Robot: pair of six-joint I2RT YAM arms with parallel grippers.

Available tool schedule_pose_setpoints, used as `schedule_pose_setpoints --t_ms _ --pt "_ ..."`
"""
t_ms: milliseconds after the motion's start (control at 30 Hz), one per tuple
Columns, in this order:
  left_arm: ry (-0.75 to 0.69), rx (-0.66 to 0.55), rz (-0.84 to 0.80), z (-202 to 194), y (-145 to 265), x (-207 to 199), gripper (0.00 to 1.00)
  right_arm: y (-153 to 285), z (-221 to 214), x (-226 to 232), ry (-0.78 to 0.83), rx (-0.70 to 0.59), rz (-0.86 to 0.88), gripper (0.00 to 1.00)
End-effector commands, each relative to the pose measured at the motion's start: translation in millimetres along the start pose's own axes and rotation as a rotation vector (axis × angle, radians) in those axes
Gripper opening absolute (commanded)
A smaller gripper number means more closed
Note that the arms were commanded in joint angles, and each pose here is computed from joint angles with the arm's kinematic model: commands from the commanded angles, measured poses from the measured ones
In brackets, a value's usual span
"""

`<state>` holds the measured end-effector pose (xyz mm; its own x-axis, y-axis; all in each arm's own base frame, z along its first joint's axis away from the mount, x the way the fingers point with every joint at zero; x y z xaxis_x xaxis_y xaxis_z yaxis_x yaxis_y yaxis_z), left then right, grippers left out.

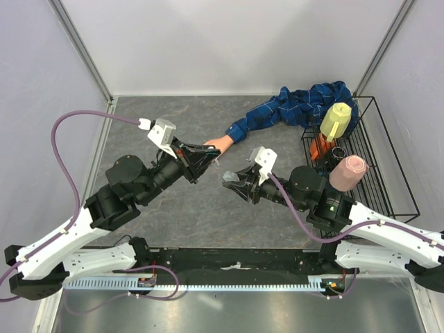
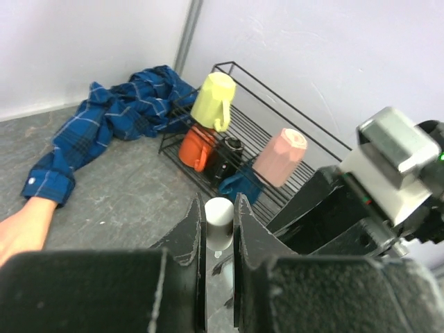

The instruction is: Paint the nails

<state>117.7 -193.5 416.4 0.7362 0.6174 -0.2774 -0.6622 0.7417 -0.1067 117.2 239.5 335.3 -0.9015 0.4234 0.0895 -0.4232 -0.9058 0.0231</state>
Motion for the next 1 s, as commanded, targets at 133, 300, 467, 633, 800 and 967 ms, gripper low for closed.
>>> schedule_pose_setpoints --t_ms 133,300,467,633,800,967 --pt "-0.093 -0.091 0.271 -31.2 -11.3 35.8 0.02 21.2 15.1 -11.2 -0.051 -0.094 -0.049 0.00" --pt "-0.107 -0.147 0.468 -66.6 -17.2 76.7 0.02 30.7 12.5 -15.1 -0.064 -0.104 -0.082 0.00" --pt "0.001 -0.152 0.615 -107.2 -15.0 129.9 0.02 37.5 0.9 -17.8 -0.063 -0.074 -0.099 0.00" --pt "0.024 -0.210 0.785 -130.4 -17.4 160.0 0.02 34.5 -6.5 -24.3 -0.052 -0.054 -0.136 0.00" --pt "0.041 -0.196 0.921 -161.1 -31.1 189.3 0.02 25.9 -9.2 -27.6 -0.059 -0.038 -0.141 0.00" --pt "0.041 -0.196 1.001 -182.0 -39.2 209.2 0.02 19.8 -3.1 -31.4 -0.051 -0.064 -0.149 0.00"
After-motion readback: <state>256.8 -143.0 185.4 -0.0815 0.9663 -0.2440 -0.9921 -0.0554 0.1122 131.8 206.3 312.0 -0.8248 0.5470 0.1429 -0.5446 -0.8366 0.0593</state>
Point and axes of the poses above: each gripper's point midway between its finger pads, its own y axis back along the fingers, its own x axis along the line the jaws close on, z = x × y, the point moved 9 cm from there along y, back along the fingers, and after that the axes turned 5 degrees about -y, right-handed, at the moved point
